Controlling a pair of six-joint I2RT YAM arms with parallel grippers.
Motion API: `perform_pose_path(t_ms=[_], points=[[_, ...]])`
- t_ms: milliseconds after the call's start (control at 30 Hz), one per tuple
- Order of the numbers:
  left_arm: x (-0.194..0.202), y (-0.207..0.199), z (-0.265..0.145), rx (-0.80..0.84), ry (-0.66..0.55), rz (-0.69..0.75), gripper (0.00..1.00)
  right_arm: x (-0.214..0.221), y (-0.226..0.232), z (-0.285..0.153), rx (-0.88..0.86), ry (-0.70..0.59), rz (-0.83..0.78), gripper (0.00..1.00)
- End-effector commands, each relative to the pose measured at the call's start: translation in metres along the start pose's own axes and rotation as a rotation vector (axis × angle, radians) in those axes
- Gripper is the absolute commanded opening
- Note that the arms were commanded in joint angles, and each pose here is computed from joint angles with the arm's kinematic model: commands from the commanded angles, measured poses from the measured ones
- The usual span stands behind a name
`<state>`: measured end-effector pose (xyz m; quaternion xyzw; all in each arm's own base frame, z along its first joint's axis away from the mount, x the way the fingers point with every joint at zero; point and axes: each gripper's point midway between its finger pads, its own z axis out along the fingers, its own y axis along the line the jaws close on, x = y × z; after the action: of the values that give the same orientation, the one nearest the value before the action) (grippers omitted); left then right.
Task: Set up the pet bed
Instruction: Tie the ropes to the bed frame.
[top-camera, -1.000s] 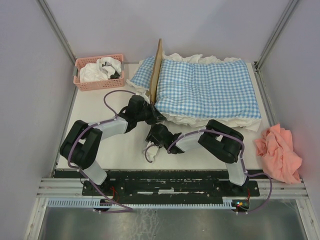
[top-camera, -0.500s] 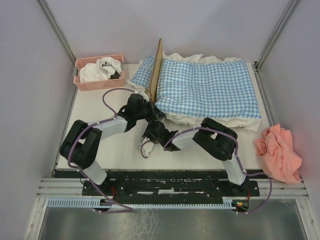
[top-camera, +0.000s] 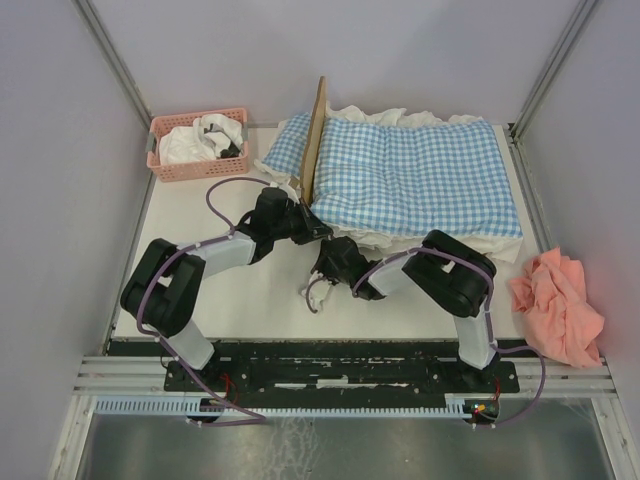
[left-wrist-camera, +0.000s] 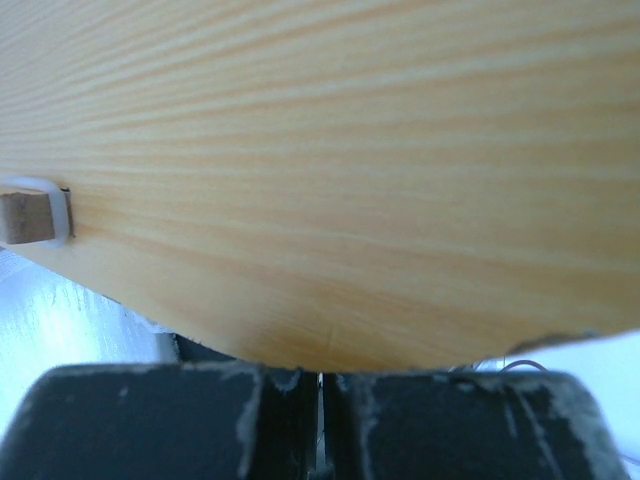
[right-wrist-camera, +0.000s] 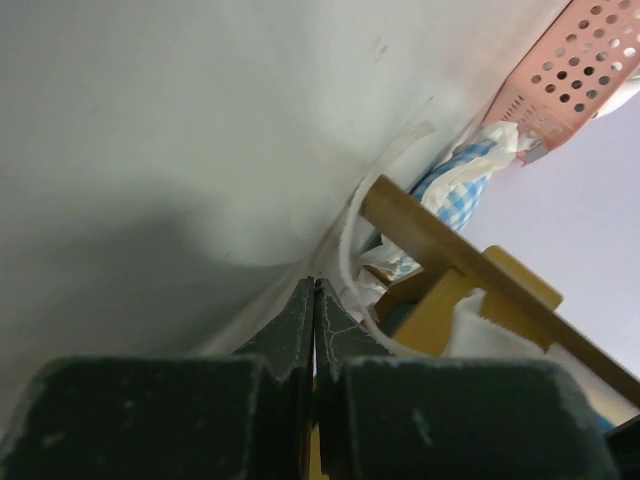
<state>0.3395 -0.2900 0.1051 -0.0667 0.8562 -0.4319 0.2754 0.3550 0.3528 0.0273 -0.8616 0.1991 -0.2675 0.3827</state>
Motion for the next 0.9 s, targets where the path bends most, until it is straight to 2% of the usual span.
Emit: perform_pose_path(t_ms=[0,100,233,333,433,867], points=[[-0.001,-0.008,0.003,0.024,0.006,-0.008,0.03,-0.006,-0.028,-0.012,0.118,-0.094,0.025,0.02],[-0.001,-0.009,0.004,0.028,0.008,-0.010,0.03,-0.009,-0.034,-0.014,0.146,-0.121,0.056,0.02],[-0.002,-0.011,0.004,0.035,0.004,-0.014,0.03,-0.013,-0.036,-0.012,0.168,-0.119,0.017,0.02],[0.000,-0.011,0.005,0.040,0.006,-0.026,0.03,-0.016,-0.034,-0.008,0.153,-0.110,-0.024,0.21],[0.002,-0.013,0.006,0.056,0.007,-0.044,0.03,-0.017,-0.024,-0.004,0.094,-0.112,-0.058,0.32],[-0.002,-0.019,0.008,0.073,0.003,-0.048,0.03,0.005,-0.003,0.011,-0.081,0.001,-0.085,0.42]])
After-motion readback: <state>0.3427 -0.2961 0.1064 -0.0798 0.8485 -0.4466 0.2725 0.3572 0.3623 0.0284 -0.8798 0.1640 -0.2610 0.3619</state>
